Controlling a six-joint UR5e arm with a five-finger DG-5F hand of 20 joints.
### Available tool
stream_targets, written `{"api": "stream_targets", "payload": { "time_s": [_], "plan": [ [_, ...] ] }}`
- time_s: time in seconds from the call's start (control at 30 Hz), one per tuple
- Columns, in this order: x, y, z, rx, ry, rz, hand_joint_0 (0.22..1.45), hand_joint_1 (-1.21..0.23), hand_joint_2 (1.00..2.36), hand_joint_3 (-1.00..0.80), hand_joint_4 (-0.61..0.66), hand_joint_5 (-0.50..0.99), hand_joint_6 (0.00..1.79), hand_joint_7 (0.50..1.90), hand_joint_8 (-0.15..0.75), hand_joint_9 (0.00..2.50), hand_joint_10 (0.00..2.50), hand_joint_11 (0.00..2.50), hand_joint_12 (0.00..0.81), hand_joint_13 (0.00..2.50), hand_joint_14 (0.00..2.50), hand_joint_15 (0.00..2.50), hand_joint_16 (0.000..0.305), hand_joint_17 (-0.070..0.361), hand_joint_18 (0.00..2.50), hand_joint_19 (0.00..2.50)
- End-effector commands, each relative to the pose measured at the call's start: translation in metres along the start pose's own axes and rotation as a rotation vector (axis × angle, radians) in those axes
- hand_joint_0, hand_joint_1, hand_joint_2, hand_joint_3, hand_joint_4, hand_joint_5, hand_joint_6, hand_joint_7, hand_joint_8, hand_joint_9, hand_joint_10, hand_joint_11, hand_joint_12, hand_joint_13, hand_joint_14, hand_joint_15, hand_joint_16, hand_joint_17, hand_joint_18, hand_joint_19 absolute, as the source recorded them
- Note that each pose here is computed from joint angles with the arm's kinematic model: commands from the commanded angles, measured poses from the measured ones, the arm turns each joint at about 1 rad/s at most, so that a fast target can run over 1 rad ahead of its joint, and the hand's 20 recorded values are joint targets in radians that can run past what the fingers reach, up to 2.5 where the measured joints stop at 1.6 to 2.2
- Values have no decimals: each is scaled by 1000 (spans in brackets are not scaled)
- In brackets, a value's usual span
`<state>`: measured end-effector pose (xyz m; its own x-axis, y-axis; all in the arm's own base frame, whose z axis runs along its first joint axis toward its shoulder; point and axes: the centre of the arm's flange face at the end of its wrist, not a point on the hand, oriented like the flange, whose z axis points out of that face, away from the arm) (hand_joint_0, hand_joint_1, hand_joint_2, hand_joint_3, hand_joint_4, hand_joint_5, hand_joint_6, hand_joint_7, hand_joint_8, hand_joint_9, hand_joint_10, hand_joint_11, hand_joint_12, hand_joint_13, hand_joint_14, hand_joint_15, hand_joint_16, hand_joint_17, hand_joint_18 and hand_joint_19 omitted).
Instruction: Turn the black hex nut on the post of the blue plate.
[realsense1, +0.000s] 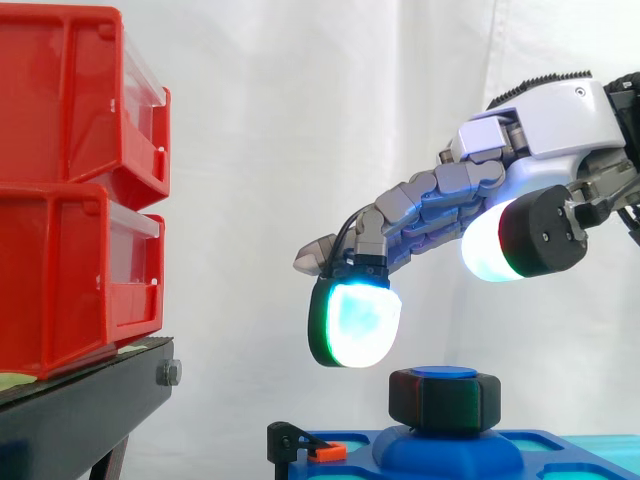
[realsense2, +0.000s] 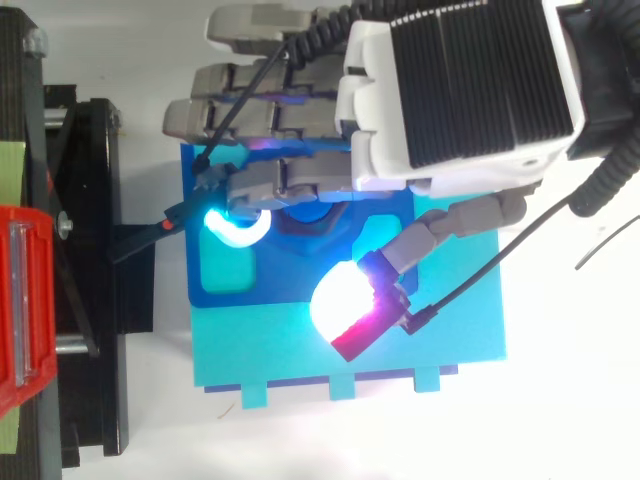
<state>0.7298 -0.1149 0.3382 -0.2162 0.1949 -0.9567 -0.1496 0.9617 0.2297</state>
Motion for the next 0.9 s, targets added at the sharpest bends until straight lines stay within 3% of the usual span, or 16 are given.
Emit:
{"api": "stream_targets", "payload": {
  "time_s": [0.0, 0.53, 0.87],
  "plan": [
    [0, 3, 1, -2, 0, -9, 457, -336, 1000, -500, 136, -222, 503, 877, 218, 122, 0, 0, 357, 48, 0, 5, 59, 133, 0, 78],
    [10, 12, 4, 5, 21, -19, 457, -336, 1000, -500, 136, -221, 503, 877, 218, 122, 0, 0, 357, 49, 0, 6, 59, 134, 0, 78],
    [12, 21, 6, -9, 28, -65, 457, -335, 1000, -500, 135, -221, 503, 876, 217, 122, 0, 0, 357, 48, 0, 5, 59, 134, 0, 82]
  ]
}}
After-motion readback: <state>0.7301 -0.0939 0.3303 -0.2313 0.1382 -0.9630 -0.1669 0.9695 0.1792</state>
